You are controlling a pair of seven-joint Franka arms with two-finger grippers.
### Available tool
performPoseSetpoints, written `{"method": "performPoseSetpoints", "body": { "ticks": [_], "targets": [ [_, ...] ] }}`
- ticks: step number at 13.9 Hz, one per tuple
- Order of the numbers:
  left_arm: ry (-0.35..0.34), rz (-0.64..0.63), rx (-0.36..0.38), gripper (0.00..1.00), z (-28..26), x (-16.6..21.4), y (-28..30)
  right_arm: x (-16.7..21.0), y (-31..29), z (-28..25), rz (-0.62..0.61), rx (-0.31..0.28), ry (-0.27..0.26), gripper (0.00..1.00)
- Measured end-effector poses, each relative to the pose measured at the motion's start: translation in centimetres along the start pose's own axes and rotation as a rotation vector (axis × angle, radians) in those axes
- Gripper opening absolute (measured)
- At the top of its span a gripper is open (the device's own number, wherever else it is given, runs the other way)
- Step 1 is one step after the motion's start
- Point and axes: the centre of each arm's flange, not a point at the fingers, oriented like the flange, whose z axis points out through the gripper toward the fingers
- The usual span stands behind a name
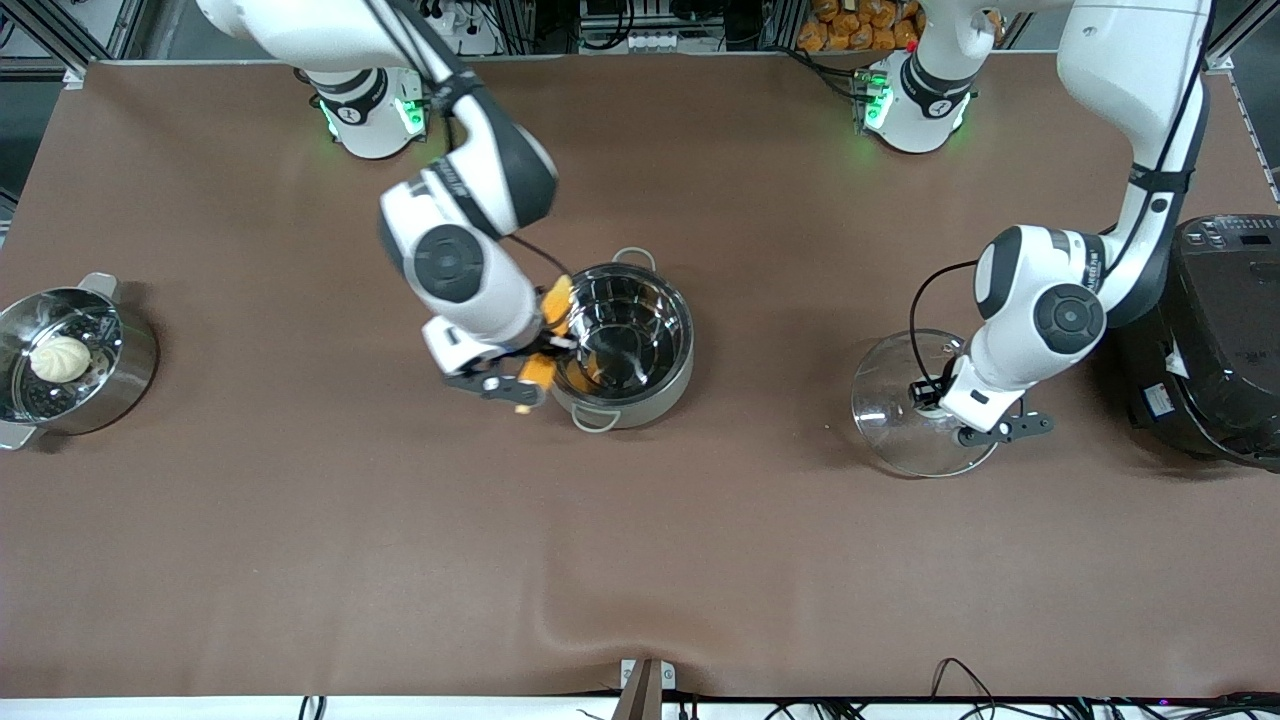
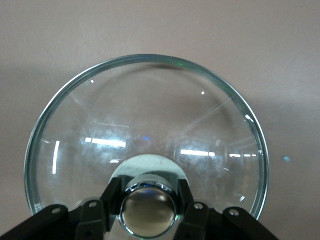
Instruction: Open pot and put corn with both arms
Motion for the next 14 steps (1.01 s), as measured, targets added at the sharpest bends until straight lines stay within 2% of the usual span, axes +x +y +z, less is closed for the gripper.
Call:
{"method": "performPoseSetpoints", "body": {
  "ticks": [7, 10, 12, 14],
  "targets": [
    [-0.019, -0.014, 0.003, 0.50, 1.9, -0.6, -1.2, -3.5, -4.3, 3.9, -0.079, -0.035, -0.026, 0.39],
    [-0.020, -0.018, 0.003, 0.53, 2.0, -0.6, -1.4, -3.4, -4.7, 5.5, -0.081, -0.046, -0.035, 0.39],
    [-0.012, -0.026, 0.000, 0.71, 1.8, -0.2, -1.7, -3.1, -4.8, 6.1, -0.080, -0.045, -0.034, 0.39],
    [0.024, -0.030, -0.010, 0.93, 0.2, 0.6, -1.7, -2.8, -5.1, 6.2, -0.080, -0.025, -0.015, 0.39]
  ]
}}
